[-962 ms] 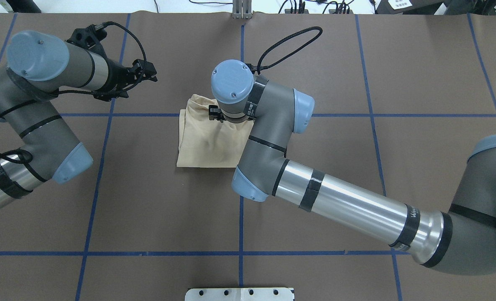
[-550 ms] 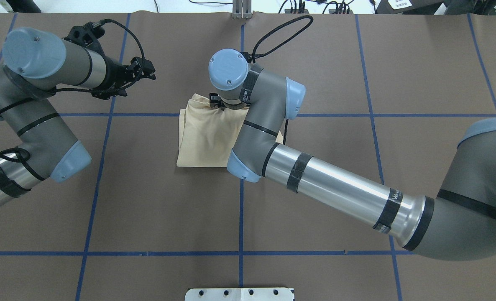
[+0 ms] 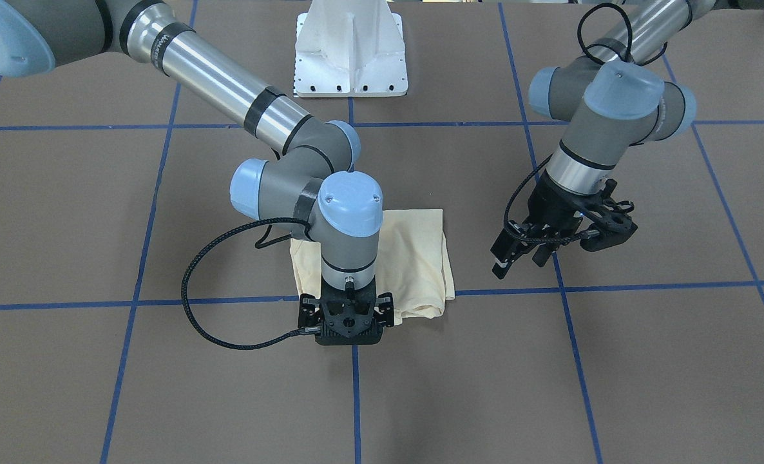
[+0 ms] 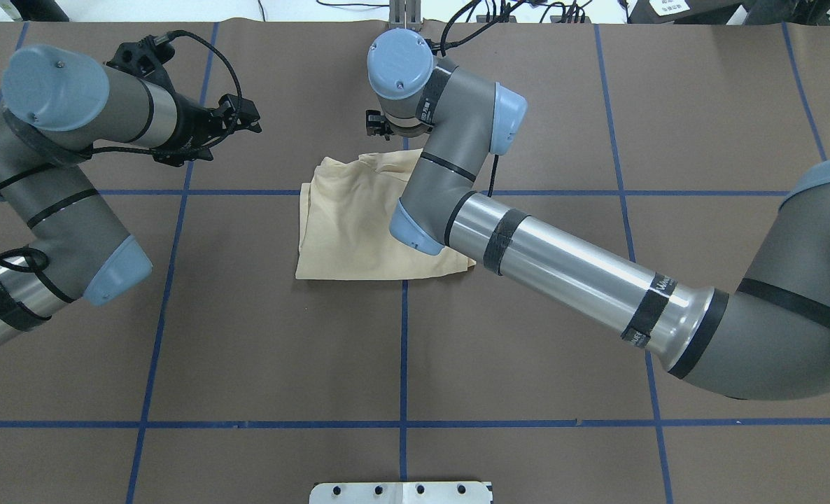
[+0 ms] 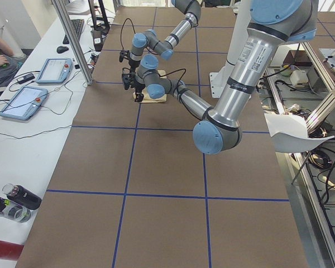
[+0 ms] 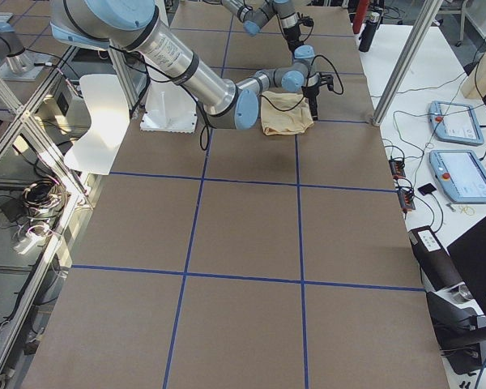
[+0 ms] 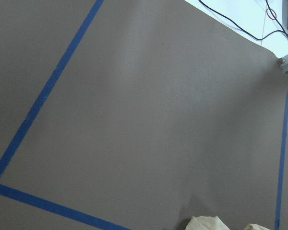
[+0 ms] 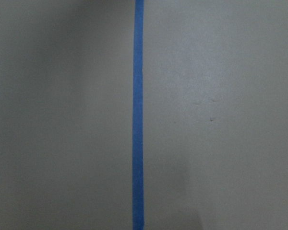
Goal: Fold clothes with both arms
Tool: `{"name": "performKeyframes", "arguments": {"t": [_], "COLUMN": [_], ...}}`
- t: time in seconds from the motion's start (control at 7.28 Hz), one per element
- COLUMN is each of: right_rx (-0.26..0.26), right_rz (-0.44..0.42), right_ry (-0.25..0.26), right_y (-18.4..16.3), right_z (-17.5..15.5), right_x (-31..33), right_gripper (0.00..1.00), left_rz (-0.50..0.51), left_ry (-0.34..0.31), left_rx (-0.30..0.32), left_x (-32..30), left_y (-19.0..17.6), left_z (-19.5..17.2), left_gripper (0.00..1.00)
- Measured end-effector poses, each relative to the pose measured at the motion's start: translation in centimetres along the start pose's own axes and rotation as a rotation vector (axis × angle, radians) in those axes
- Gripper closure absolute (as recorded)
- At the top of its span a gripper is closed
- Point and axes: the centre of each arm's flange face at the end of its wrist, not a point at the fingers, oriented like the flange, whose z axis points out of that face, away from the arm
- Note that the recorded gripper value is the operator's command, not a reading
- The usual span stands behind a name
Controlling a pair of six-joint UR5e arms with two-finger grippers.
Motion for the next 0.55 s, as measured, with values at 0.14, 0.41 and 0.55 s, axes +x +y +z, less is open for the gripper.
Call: {"name": "performKeyframes", "arguments": {"t": [0.14,0.41,0.55], "right_rx": [0.009,-0.007,-0.043], "right_rz": [-0.001,-0.005,0.0], "right_ry": [-0.005,-0.035,-0.048], "right_y": [-1.1,-3.7,-4.5], "right_z": [-0.7,-3.0,-4.8], "right_x": [0.2,2.1,4.4], "right_gripper": [0.02,0.01,0.01], "left_rz": [0.0,0.033,0.089], "left_ry": [0.0,0.007,0.009], "left_rx": [0.001,-0.005,-0.004], "left_x": [0.0,-0.8,-2.4], "left_y": [-0.2,-0.8,-0.8], "left_z": [-0.1,-1.2,-2.8], "left_gripper": [0.0,0.0,0.0]}}
